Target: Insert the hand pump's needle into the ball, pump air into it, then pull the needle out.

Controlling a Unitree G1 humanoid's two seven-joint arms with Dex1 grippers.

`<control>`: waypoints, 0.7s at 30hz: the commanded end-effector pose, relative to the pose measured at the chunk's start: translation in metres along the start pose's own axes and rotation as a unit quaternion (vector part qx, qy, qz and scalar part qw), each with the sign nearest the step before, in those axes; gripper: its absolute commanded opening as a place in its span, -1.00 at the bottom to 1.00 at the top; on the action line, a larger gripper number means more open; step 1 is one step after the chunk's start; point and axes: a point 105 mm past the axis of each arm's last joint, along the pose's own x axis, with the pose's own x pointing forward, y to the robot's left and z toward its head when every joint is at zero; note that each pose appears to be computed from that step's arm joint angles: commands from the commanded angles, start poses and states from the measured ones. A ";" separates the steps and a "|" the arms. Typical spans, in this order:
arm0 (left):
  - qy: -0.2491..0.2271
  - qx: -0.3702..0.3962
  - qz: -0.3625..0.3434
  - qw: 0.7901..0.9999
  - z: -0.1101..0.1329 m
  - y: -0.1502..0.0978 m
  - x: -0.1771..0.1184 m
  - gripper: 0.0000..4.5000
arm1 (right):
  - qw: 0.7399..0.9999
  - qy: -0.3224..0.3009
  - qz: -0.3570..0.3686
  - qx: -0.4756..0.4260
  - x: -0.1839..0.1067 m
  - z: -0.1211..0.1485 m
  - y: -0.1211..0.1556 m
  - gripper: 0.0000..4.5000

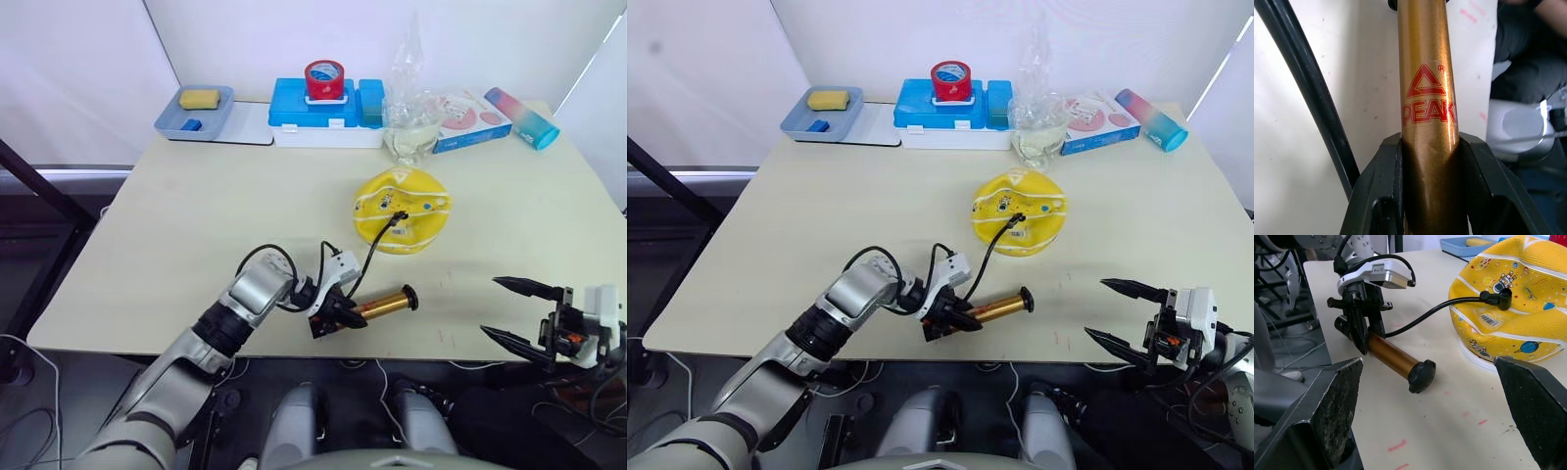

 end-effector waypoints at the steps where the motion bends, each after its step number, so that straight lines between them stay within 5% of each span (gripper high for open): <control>1: -0.050 0.040 -0.028 0.998 0.024 -0.018 -0.006 -0.54 | 1.000 -0.030 -0.008 0.003 0.001 0.016 -0.001 1.00; 9: -0.147 0.089 -0.047 0.984 0.037 -0.030 -0.018 -0.54 | 0.997 -0.061 -0.014 0.041 0.010 0.024 0.005 1.00; 13: -0.188 0.168 -0.035 0.967 0.036 -0.030 -0.021 -0.54 | 0.993 -0.092 -0.015 0.066 0.021 0.034 0.007 1.00; 21: -0.316 0.179 -0.060 0.930 0.043 -0.036 -0.022 -0.54 | 0.980 -0.149 0.003 0.132 0.049 0.048 0.012 1.00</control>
